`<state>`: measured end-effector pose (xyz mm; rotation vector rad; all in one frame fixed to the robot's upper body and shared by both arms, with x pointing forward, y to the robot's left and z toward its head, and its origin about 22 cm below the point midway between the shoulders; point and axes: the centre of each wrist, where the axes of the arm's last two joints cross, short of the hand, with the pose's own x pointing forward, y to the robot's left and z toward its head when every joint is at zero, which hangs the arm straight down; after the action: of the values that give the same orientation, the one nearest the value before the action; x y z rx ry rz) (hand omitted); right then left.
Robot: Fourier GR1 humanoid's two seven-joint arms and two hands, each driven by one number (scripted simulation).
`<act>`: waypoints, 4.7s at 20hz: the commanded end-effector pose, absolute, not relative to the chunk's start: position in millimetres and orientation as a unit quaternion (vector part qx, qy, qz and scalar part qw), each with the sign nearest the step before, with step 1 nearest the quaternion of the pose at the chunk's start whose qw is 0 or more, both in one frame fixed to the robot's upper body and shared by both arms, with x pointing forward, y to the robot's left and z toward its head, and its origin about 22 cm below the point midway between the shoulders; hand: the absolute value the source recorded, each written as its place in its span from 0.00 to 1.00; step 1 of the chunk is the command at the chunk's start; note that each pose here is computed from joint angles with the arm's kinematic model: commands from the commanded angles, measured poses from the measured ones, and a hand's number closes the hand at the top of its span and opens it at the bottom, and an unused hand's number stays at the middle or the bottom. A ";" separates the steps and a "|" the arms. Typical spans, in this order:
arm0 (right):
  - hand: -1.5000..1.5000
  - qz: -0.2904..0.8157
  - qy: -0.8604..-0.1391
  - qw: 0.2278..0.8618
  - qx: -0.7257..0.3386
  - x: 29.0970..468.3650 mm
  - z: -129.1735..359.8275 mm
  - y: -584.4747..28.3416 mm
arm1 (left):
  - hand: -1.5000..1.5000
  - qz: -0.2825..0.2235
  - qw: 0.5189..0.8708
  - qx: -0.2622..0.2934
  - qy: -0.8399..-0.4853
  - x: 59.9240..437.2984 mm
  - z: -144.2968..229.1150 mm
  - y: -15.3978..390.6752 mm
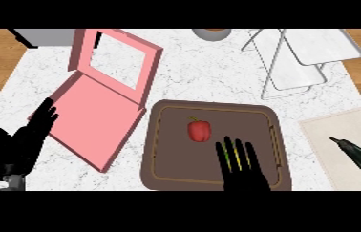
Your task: Pick the lemon from the tray and place it in the tiered shelf
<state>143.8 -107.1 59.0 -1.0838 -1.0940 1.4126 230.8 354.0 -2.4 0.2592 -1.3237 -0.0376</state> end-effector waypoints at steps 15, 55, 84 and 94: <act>0.00 0.615 -0.387 0.501 -0.470 198.4 59.9 -112.2 | 0.50 -0.014 0.778 0.117 -0.617 229.1 -9.9 353.7; 1.00 0.368 -0.365 0.630 -0.578 285.5 49.7 -149.1 | 0.50 -0.023 0.776 0.117 -0.620 234.3 -1.0 346.3; 1.00 -0.126 -0.381 0.590 -0.701 402.7 314.5 -78.3 | 0.50 -0.057 0.772 0.105 -0.625 249.6 3.5 331.6; 1.00 -0.107 -0.293 0.577 -0.755 419.6 346.9 -82.8 | 0.50 -0.042 0.770 0.106 -0.628 244.6 0.7 341.3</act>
<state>418.0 -89.5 326.6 -1.7877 -0.9253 -0.0954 246.9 337.8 -0.8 0.2253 -1.3481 -0.0940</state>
